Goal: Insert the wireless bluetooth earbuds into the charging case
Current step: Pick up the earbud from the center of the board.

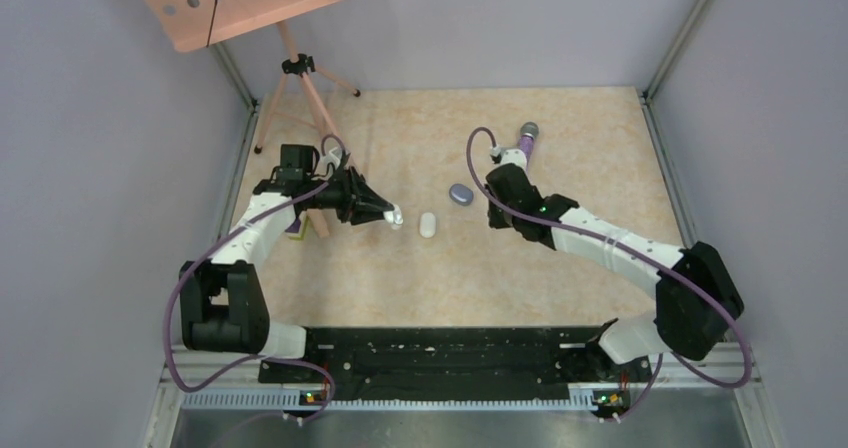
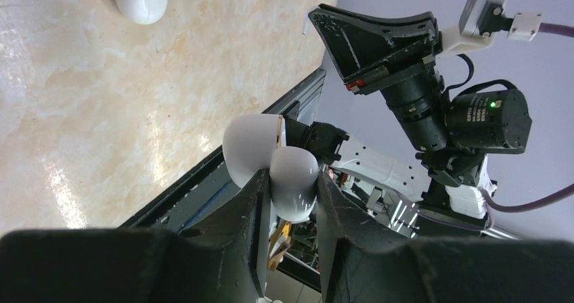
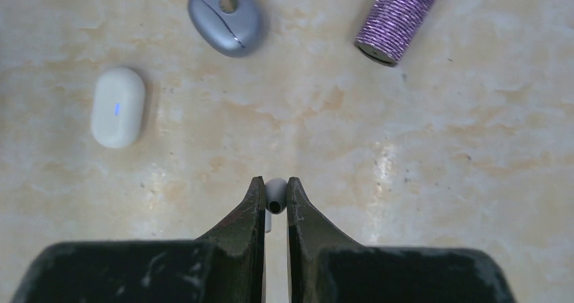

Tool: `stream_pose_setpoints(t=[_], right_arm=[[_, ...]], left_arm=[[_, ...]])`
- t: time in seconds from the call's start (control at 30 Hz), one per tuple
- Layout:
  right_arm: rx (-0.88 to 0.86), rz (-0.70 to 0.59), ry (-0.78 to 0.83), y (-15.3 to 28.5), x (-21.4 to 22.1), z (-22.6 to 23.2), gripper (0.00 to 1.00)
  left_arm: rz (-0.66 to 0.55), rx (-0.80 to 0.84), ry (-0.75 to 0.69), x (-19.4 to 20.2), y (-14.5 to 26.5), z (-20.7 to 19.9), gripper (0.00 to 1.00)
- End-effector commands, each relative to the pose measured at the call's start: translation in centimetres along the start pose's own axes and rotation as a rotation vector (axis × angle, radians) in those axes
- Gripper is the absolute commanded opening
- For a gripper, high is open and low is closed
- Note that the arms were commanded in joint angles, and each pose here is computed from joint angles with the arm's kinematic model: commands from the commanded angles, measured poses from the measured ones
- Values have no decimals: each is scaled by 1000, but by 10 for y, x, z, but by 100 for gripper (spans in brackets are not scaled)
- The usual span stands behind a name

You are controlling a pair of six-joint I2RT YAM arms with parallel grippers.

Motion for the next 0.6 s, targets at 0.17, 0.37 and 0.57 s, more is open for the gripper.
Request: stream_pose_setpoints(t=[0.17, 0.37, 0.57], right_arm=[[206, 116, 85, 13, 56, -16, 3], [11, 121, 96, 5, 53, 35, 57], [-62, 87, 3, 11, 49, 29, 55]], left_arm=[[-2, 9, -54, 11, 2, 2, 0], [-2, 2, -53, 14, 2, 5, 0], [1, 0, -56, 14, 0, 5, 0]])
Point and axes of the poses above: each gripper's point midway between its finger pads, its own y axis back along the fingers, its own z axis along the line the jaws close on, x = y × z, the point moved 2 cm from there along y, back along the fingers, and after that the axes turned 15 degrees about y, right-handed, at the moved point
